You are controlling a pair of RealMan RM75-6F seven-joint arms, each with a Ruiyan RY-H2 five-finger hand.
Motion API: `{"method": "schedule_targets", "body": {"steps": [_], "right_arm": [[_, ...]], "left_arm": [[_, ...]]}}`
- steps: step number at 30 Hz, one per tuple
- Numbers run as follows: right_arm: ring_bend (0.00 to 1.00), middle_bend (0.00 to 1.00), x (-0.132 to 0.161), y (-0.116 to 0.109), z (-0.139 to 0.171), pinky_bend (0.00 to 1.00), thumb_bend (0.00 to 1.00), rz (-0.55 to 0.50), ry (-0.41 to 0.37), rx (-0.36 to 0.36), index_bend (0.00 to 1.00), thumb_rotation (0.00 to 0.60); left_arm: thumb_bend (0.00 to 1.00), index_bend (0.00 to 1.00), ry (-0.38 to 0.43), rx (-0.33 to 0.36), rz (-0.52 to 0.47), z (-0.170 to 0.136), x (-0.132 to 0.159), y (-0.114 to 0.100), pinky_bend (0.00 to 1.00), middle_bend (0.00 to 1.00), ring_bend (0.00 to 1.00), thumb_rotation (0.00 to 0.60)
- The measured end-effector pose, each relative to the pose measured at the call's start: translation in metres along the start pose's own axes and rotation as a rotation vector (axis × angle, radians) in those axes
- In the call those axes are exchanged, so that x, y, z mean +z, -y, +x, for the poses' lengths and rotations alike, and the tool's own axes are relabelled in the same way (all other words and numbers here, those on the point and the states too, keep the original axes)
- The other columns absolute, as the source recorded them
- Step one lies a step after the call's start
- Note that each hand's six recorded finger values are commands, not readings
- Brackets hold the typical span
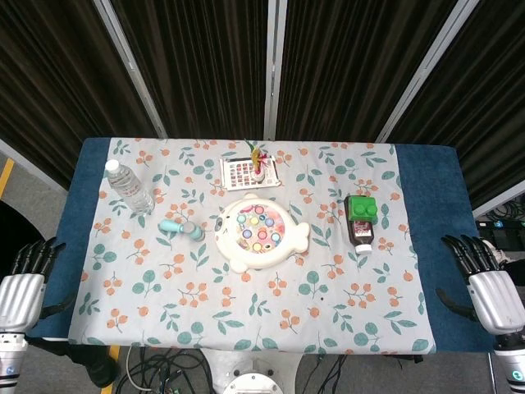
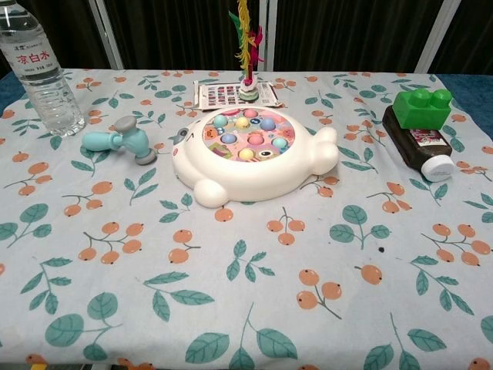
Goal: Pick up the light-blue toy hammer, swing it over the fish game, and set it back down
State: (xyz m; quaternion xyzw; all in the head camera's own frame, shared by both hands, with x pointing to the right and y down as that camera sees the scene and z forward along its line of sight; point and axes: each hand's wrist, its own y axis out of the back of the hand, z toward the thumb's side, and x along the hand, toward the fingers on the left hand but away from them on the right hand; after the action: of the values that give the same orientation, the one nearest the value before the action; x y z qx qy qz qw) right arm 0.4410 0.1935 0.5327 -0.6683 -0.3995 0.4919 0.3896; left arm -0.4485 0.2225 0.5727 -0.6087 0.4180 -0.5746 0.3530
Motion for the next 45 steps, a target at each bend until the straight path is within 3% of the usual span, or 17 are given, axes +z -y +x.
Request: {"method": "schedule_targets", "body": {"steps": [7,10,16,22,25,29,33,38,45], "right_arm": [[0.00,0.09,0.001,-0.002,-0.003,0.00,0.19,0.007,-0.014,0.005,0.00,0.600],[0.00,0.09,0.001,-0.005,-0.002,0.00,0.19,0.008,-0.014,-0.008,0.00,0.600],[0.00,0.09,-0.002,-0.012,0.003,0.00,0.19,0.017,-0.008,-0.031,0.00,0.600],[0.00,0.10,-0.003,-0.014,0.008,0.00,0.19,0.022,0.001,-0.035,0.00,0.600],[0.00,0.10,-0.004,-0.014,0.009,0.00,0.19,0.027,0.007,-0.034,0.00,0.600],[0.00,0.10,-0.004,-0.015,0.011,0.00,0.19,0.032,0.019,-0.034,0.00,0.600],[0.00,0.10,-0.006,-0.015,0.011,0.00,0.19,0.037,0.033,-0.032,0.00,0.600],[0.00,0.10,-0.007,-0.014,0.011,0.00,0.19,0.041,0.046,-0.026,0.00,0.600],[0.00,0.10,-0.008,-0.012,0.007,0.00,0.19,0.040,0.049,-0.016,0.00,0.600]], "left_arm": [[0.16,0.11,-0.020,0.029,-0.001,-0.002,0.003,-0.001,0.00,0.06,0.00,0.600],[0.16,0.13,0.015,0.043,-0.003,0.003,0.011,-0.003,0.00,0.09,0.00,0.600],[0.16,0.19,0.164,0.047,-0.010,0.030,0.043,-0.006,0.08,0.17,0.05,0.600],[0.19,0.23,0.348,-0.050,-0.053,0.071,0.089,0.005,0.16,0.22,0.09,0.600],[0.20,0.23,0.442,-0.123,-0.083,0.096,0.116,0.015,0.16,0.22,0.09,0.600],[0.20,0.23,0.525,-0.199,-0.054,0.134,0.146,0.033,0.16,0.22,0.09,0.600],[0.20,0.23,0.540,-0.257,-0.026,0.165,0.164,0.049,0.16,0.22,0.09,0.600],[0.20,0.23,0.503,-0.312,-0.019,0.194,0.172,0.066,0.16,0.22,0.09,0.600],[0.22,0.32,0.447,-0.373,-0.031,0.210,0.170,0.081,0.16,0.23,0.09,0.600]]}}
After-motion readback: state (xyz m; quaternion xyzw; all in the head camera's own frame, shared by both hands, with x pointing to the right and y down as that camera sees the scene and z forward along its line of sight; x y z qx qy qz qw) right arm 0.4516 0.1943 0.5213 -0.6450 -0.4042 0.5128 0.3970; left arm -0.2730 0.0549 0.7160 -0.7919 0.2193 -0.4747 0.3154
